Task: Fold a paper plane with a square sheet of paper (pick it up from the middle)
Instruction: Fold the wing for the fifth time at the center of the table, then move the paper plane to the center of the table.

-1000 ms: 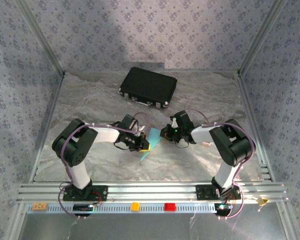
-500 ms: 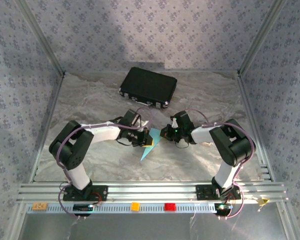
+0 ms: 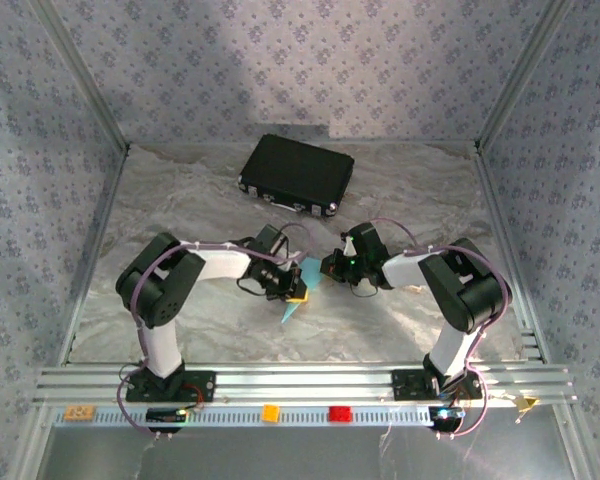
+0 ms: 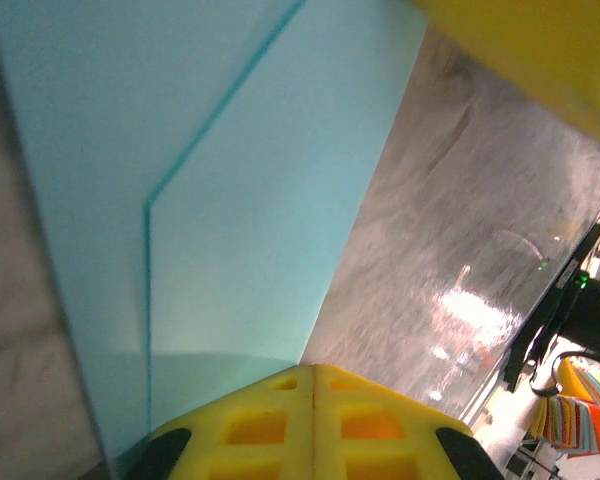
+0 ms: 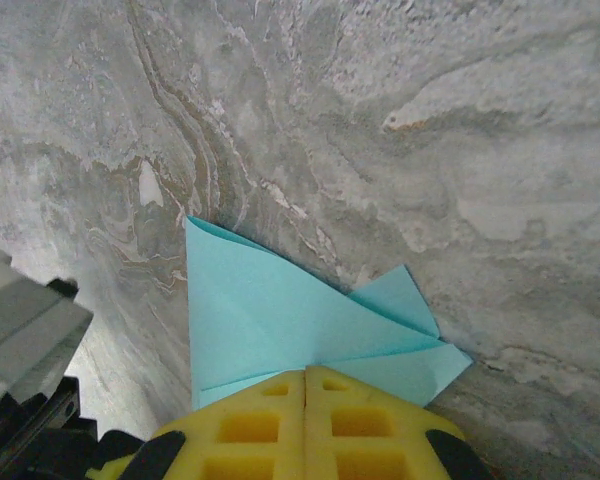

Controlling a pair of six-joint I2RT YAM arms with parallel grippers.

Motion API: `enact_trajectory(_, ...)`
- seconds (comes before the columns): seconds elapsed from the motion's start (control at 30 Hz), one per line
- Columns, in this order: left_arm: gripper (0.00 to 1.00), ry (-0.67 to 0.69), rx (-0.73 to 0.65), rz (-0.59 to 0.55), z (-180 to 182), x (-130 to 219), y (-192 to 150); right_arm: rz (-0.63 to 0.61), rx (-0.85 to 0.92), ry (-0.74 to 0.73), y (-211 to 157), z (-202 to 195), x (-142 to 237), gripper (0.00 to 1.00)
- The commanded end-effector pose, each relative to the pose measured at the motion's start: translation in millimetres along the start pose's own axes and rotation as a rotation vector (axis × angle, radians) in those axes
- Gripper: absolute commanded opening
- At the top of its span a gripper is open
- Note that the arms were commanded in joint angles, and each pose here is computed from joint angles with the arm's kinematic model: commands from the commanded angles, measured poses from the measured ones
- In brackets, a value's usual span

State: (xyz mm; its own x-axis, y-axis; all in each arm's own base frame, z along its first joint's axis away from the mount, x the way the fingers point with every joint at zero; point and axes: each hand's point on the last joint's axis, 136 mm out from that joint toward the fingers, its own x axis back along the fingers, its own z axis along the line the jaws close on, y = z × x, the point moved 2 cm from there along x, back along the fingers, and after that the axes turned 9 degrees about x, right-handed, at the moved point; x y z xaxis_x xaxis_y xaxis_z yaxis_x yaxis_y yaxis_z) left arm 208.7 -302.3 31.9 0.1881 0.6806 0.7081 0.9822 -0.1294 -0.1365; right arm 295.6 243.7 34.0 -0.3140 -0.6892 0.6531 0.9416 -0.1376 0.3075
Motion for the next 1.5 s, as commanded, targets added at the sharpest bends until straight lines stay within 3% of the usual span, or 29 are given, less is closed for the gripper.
enact_trajectory(0.0, 0.03, 0.114, 0.057, 0.078, 29, 4, -40, 0.064, -0.058, -0.137, -26, -39, -4, 0.01)
enact_trajectory(0.17, 0.04, 0.128, 0.07, 0.065, 35, 16, -56, 0.064, -0.047, -0.112, -25, -34, -6, 0.01)
enact_trajectory(0.27, 0.04, 0.077, 0.02, 0.024, 18, 30, -58, 0.057, -0.013, -0.063, -17, -19, -6, 0.02)
enact_trajectory(0.4, 0.07, 0.047, -0.051, -0.115, -2, 58, -45, 0.038, 0.075, 0.01, 1, 17, 4, 0.08)
enact_trajectory(0.6, 0.19, 0.04, 0.012, -0.239, 7, 83, -9, -0.013, 0.11, -0.058, 5, 33, 32, 0.13)
enact_trajectory(0.93, 0.28, 0.011, 0.029, -0.147, 10, 59, 18, 0.009, 0.084, -0.065, -37, 37, 33, 0.18)
enact_trajectory(1.47, 0.29, 0.0, 0.032, -0.042, 11, 33, 13, 0.065, 0.07, -0.041, -68, 36, 14, 0.2)
